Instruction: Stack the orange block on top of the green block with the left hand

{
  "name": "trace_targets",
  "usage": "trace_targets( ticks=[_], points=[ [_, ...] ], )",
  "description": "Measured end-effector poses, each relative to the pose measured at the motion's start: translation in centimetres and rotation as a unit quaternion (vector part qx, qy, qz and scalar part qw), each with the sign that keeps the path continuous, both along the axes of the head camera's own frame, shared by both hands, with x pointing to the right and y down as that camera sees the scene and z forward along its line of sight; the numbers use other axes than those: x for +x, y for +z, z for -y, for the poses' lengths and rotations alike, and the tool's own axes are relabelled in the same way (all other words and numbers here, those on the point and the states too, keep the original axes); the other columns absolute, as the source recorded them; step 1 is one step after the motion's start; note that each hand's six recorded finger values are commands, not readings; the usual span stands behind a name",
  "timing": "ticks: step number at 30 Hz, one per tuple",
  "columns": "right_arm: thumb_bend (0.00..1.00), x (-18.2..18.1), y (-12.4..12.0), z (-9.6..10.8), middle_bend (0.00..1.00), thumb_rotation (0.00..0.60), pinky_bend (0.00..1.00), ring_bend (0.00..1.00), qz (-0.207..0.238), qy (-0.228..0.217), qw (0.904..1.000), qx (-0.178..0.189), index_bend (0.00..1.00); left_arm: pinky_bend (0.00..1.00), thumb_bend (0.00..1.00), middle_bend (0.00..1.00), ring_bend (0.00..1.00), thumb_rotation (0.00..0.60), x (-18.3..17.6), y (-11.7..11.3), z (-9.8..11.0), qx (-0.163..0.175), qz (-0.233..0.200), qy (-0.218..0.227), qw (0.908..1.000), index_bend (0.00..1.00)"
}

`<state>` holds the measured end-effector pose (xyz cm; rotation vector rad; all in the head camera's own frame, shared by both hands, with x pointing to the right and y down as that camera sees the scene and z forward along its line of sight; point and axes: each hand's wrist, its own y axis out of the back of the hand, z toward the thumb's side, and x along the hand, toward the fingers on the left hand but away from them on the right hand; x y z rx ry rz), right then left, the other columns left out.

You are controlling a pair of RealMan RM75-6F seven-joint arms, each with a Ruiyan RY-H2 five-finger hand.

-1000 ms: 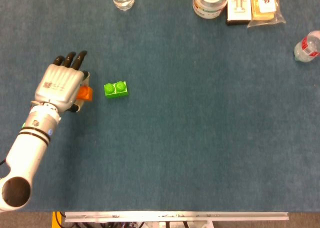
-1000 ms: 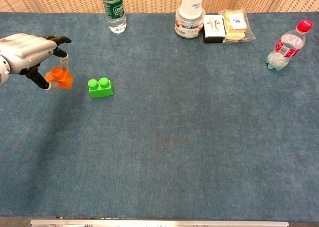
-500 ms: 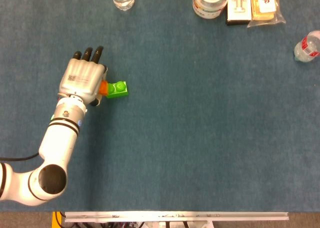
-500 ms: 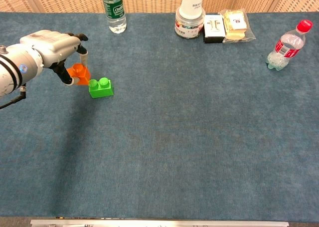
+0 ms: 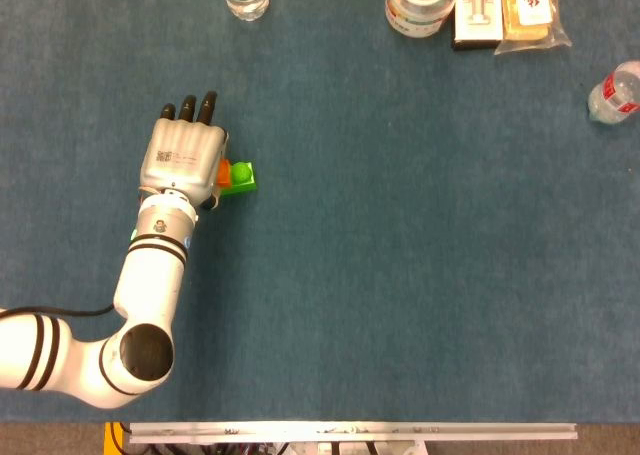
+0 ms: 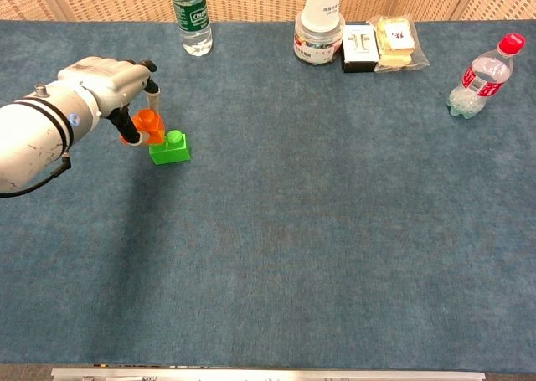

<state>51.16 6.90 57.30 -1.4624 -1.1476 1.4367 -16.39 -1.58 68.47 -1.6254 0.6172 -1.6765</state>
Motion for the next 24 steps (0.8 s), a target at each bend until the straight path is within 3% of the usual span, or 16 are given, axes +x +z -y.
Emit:
trace_targets(
  ticks=[8,24],
  points=[
    [0.08,0.0,0.1,0.0,0.22,0.600,0.31,0.10,0.000,-0.001,1.0000,-0.001,0.29,0.11,0.33,0.00,0.00,0.600,0.3,0.3,0.4,-0.001,-0.026,-0.024,0.9994,0.55],
    [0.08,0.0,0.0,0.0,0.22,0.600,0.31,0.10,-0.001,-0.001,1.0000,-0.001,0.29,0.11,0.33,0.00,0.00,0.600,1.3,1.5,0.5,-0.014,-0.033,-0.031,0.9989,0.55]
  ],
)
